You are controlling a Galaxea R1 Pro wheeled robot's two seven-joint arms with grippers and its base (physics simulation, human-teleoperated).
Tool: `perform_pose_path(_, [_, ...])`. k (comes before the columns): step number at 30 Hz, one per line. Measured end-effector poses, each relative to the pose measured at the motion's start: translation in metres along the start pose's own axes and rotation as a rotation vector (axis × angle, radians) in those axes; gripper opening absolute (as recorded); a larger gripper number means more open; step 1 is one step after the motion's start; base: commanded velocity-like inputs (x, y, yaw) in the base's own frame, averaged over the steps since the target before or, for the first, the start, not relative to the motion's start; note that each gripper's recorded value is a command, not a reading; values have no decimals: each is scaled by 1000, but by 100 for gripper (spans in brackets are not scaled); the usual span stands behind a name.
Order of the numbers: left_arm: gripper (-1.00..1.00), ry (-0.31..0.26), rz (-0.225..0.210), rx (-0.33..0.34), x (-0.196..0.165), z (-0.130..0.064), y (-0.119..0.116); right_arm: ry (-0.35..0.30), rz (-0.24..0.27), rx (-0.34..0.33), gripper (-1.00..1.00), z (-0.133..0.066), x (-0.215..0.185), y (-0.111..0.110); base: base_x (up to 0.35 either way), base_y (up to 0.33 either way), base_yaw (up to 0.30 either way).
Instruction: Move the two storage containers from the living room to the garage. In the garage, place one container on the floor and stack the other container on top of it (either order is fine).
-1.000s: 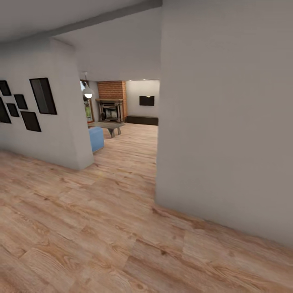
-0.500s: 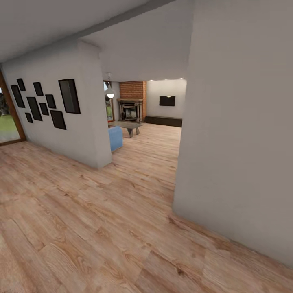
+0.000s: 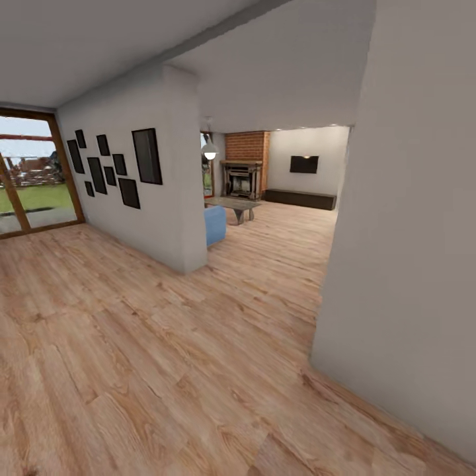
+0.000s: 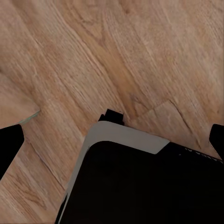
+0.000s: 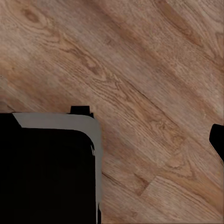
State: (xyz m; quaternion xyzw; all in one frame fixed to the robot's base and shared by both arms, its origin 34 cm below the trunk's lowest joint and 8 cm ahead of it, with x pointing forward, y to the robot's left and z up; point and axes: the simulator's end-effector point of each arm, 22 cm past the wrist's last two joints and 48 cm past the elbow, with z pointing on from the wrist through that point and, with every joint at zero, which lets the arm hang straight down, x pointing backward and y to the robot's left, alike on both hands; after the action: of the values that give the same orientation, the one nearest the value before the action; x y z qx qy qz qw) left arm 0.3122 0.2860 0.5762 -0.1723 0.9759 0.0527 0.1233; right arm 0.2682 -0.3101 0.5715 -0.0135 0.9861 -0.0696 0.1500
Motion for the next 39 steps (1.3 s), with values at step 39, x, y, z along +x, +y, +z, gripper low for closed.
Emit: perform_pose_path(39, [100,2,0,4,2,0,-3,-3,-19,-14,100,0,-1,4,323,0,101])
